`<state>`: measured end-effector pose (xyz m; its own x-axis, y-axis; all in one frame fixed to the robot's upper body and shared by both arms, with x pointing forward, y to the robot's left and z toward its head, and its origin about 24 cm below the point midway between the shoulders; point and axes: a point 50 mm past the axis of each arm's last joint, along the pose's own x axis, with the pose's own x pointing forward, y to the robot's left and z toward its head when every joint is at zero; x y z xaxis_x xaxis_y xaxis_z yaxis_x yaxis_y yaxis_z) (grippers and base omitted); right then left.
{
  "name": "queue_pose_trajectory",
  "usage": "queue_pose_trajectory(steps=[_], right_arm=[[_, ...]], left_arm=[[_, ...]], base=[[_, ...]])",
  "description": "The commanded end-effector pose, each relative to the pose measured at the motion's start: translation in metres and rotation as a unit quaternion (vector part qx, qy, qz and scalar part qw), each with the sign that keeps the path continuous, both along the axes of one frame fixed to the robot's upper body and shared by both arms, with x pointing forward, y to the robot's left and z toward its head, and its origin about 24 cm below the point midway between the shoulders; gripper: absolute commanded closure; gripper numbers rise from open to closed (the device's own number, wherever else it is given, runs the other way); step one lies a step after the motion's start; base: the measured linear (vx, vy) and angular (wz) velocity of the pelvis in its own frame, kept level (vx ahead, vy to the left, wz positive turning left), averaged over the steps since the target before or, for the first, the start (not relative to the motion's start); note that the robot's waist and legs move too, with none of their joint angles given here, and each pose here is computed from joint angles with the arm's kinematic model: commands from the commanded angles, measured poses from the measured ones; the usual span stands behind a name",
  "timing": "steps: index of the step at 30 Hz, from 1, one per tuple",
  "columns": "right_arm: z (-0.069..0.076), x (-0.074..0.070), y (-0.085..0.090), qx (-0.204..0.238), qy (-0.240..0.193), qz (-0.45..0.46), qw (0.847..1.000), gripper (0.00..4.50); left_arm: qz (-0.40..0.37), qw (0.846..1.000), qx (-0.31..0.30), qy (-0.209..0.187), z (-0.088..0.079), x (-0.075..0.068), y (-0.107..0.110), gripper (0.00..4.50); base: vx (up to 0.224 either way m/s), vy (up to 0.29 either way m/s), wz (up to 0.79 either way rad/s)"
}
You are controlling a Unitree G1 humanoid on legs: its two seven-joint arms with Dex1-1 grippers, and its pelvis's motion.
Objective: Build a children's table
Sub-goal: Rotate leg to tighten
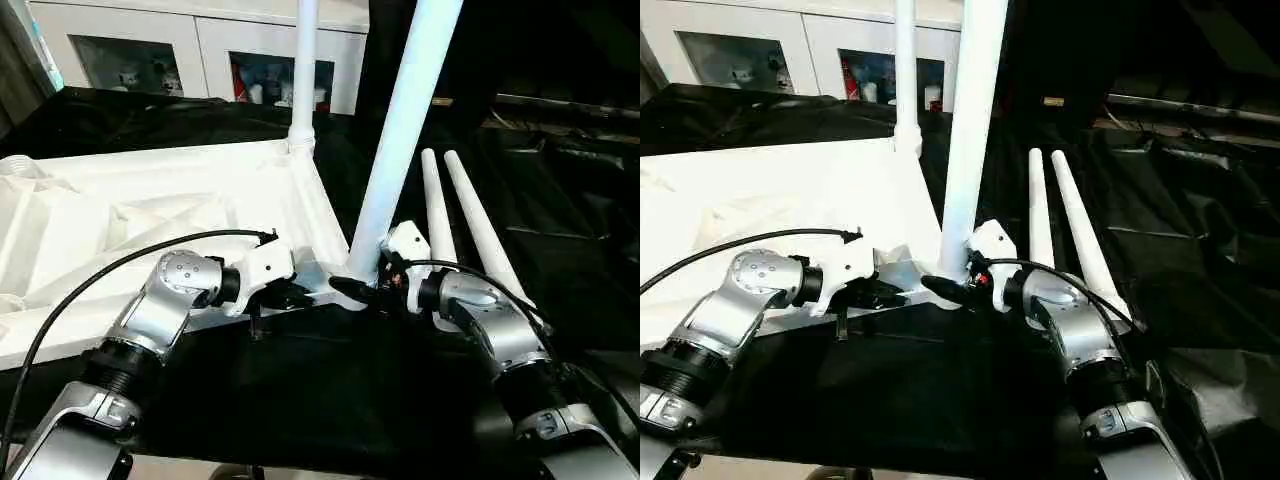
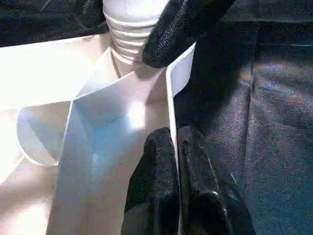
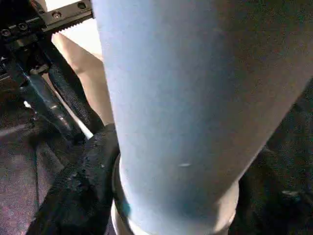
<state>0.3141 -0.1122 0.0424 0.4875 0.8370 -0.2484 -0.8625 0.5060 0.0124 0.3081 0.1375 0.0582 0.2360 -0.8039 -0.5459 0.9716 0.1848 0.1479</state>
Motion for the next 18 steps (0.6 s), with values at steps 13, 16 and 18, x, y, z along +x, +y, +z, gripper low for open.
queue_pose_trajectory(steps=[13, 16, 18], right_arm=[[-0.033, 0.005, 0.015, 0.025, 0.068, -0.232, 0.970, 1.78], [-0.041, 0.000, 0.043, 0.028, 0.099, -0.258, 0.961, 1.78], [-0.041, -0.002, 0.052, 0.032, 0.100, -0.249, 0.963, 1.78]], left_arm=[[0.089, 0.996, -0.012, 0.015, -0.024, 0.003, -0.025, 4.50], [0.149, 0.989, -0.025, 0.002, -0.027, 0.012, -0.049, 4.50], [0.151, 0.988, -0.032, 0.001, -0.026, 0.013, -0.057, 4.50]], base=[[0.000, 0.000, 0.00], [-0.019, 0.006, -0.01], [0.000, 0.000, 0.00]])
